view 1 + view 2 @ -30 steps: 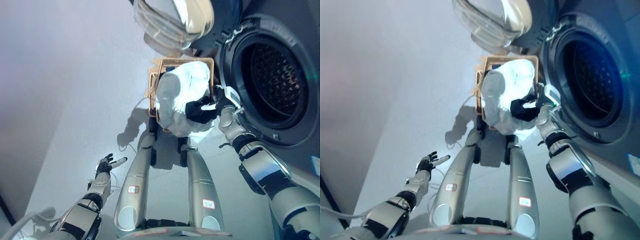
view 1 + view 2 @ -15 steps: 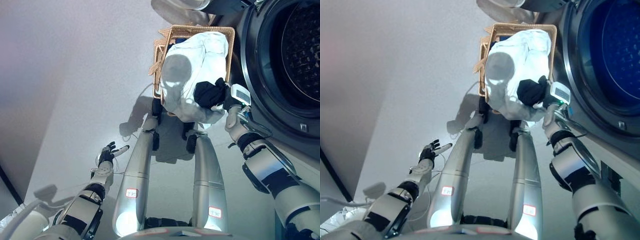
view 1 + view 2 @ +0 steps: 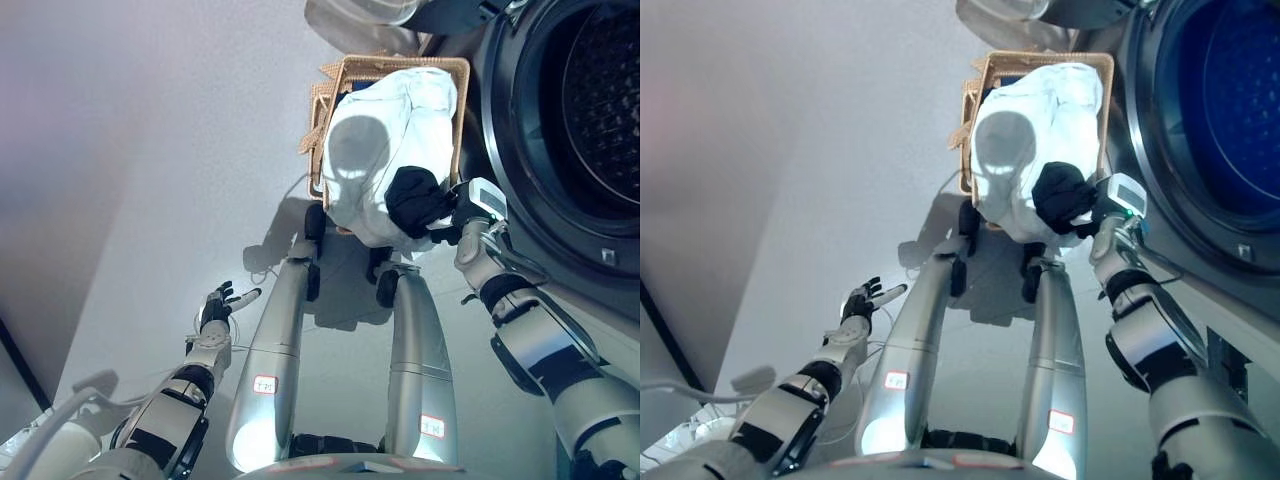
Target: Put the clothes in the basket into the washing machine.
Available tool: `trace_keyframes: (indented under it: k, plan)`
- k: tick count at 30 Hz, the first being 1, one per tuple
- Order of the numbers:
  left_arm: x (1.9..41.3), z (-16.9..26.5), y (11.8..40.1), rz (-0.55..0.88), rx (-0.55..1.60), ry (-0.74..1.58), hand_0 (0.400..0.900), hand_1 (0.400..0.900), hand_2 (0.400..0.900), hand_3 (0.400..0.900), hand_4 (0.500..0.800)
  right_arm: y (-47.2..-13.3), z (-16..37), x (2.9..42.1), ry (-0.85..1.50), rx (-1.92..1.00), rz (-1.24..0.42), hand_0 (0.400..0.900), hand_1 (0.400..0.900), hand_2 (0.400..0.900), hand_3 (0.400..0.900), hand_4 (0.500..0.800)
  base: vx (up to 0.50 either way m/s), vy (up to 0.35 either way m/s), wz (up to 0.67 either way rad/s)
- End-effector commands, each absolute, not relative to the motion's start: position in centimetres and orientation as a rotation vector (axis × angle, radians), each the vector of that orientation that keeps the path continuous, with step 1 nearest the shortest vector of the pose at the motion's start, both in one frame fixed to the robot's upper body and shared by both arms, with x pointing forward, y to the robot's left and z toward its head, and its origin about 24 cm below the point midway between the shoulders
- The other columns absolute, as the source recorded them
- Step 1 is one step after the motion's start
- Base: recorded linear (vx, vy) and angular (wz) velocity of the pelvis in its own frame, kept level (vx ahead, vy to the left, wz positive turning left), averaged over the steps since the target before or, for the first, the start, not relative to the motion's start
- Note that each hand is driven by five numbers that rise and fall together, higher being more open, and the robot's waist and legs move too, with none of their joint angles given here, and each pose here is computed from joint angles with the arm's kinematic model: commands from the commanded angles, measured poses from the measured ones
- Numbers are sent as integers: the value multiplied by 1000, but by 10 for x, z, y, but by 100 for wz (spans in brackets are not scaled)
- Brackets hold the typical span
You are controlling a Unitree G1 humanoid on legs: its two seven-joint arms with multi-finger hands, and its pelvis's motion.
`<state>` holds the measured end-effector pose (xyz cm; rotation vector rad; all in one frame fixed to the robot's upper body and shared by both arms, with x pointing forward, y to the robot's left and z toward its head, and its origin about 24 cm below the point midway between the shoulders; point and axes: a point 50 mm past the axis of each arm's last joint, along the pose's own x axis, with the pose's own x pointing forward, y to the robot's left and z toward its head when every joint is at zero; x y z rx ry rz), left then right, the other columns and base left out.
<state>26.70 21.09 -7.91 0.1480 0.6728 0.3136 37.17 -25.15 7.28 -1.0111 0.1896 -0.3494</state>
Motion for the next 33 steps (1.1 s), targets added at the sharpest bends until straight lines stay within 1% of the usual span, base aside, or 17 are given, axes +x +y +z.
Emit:
trace_keyframes:
  k: [1, 3, 6, 10, 11, 13, 15, 17, 20, 22, 24, 27, 29, 30, 31, 33]
  plan:
    - [218, -106, 241, 474, 141, 810, 900, 900, 900, 900, 800, -262, 107, 367, -32, -830, -464, 400, 400, 400, 400, 500, -14, 13, -22]
    - [212, -110, 242, 495, 122, 833, 900, 900, 900, 900, 800, -271, 122, 359, -116, -699, -520, 400, 400, 400, 400, 500, -15, 14, -20]
    - [206, -113, 243, 509, 102, 852, 900, 900, 900, 900, 800, -280, 131, 346, -192, -508, -580, 400, 400, 400, 400, 500, -7, 2, -15]
    - [202, -115, 244, 518, 84, 874, 900, 900, 900, 900, 800, -292, 126, 335, -232, -108, -663, 400, 400, 400, 400, 500, 0, -13, -10]
    - [201, -116, 245, 518, 81, 876, 900, 900, 900, 900, 800, -296, 123, 334, -235, 46, -703, 400, 400, 400, 400, 500, 7, -19, -7]
    - [203, -115, 246, 518, 73, 878, 900, 900, 900, 900, 800, -298, 122, 337, -263, 318, -742, 400, 400, 400, 400, 500, 9, -14, -7]
    - [204, -114, 247, 512, 68, 878, 900, 900, 900, 900, 800, -299, 121, 343, -254, 441, -743, 400, 400, 400, 400, 500, 5, -15, -5]
    - [207, -113, 247, 505, 70, 874, 900, 900, 900, 900, 800, -299, 139, 353, -325, 674, -763, 400, 400, 400, 400, 500, 20, -15, -3]
    - [207, -114, 246, 498, 63, 881, 900, 900, 900, 900, 800, -303, 162, 364, -374, 854, -776, 400, 400, 400, 400, 500, 0, 0, 0]
    - [205, -115, 243, 483, 60, 890, 900, 900, 900, 900, 800, -309, 176, 368, -393, 922, -799, 400, 400, 400, 400, 500, 31, -17, -2]
    - [205, -116, 240, 474, 61, 894, 900, 900, 900, 900, 800, -320, 195, 368, -433, 1011, -859, 400, 400, 400, 400, 500, 40, -16, -1]
    - [203, -119, 235, 450, 62, 903, 900, 900, 900, 900, 800, -339, 220, 365, -460, 1045, -912, 400, 400, 400, 400, 500, 20, -13, 1]
    - [203, -119, 232, 437, 65, 899, 900, 900, 900, 900, 800, -347, 236, 363, -472, 1001, -912, 400, 400, 400, 400, 500, 12, -14, 2]
    - [204, -119, 232, 435, 63, 896, 900, 900, 900, 900, 800, -351, 240, 362, -469, 971, -909, 445, 445, 445, 445, 527, 0, 0, 0]
    - [203, -119, 233, 440, 63, 897, 900, 900, 900, 900, 800, -352, 248, 362, -476, 943, -899, 900, 900, 900, 900, 800, 0, 0, 0]
    - [203, -120, 230, 433, 65, 901, 900, 900, 900, 900, 800, -352, 248, 363, -467, 915, -893, 900, 900, 900, 900, 800, 0, 0, 0]
